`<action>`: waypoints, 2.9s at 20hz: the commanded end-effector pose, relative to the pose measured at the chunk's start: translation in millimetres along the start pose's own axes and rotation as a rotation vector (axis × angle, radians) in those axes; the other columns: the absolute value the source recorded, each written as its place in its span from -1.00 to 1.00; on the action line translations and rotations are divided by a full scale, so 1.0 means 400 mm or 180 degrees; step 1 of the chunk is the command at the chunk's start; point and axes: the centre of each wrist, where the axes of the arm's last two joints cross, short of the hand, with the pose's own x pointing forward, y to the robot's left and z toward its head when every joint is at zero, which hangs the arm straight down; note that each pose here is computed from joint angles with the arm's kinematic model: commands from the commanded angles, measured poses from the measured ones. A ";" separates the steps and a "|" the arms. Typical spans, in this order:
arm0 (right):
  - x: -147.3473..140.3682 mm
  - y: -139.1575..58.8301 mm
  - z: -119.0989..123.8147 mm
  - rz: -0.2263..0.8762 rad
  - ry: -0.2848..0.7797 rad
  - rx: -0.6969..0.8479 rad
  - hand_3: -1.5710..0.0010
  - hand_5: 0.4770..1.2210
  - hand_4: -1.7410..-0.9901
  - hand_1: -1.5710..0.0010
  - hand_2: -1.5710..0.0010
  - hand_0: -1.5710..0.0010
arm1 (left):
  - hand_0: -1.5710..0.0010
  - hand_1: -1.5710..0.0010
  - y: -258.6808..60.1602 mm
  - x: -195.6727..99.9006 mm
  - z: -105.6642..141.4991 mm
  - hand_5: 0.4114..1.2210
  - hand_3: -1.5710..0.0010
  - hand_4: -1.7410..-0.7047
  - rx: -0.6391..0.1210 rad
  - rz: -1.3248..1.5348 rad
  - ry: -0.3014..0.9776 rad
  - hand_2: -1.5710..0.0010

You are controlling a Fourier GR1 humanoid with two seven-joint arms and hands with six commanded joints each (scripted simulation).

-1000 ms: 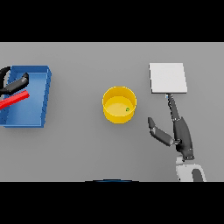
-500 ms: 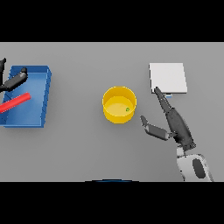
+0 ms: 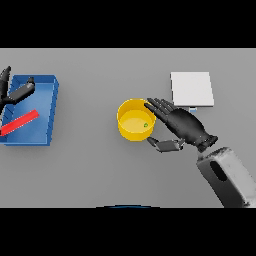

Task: Pick up the red beaker and tilt it to pour out 1 green nut into yellow bowl. Pick up the yellow bowl and place it on the metallic measuring scale.

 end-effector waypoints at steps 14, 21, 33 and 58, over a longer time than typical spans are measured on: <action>0.009 0.007 -0.165 0.0532 -0.0299 0.1036 1.00 -0.45 0.33 1.00 1.00 1.00 | 1.00 1.00 0.014 0.003 -0.004 -0.22 1.00 0.83 0.0012 -0.0040 -0.0075 1.00; 0.003 0.028 -0.193 0.0675 -0.0251 0.1449 1.00 -0.48 0.17 1.00 1.00 1.00 | 1.00 1.00 0.016 -0.011 -0.005 -0.20 1.00 0.82 0.0019 -0.0069 -0.0020 1.00; 0.031 0.045 -0.224 0.0958 -0.0173 0.1715 0.40 0.45 -0.33 0.15 0.20 0.08 | 1.00 1.00 0.018 -0.005 -0.009 -0.23 1.00 0.83 0.0028 -0.0023 -0.0033 1.00; 0.060 -0.193 -0.151 0.1033 0.0078 0.1481 -0.59 1.00 -0.94 -1.00 -0.99 -1.00 | 1.00 1.00 0.036 0.011 0.005 -0.23 1.00 0.81 0.0066 -0.0029 -0.0099 1.00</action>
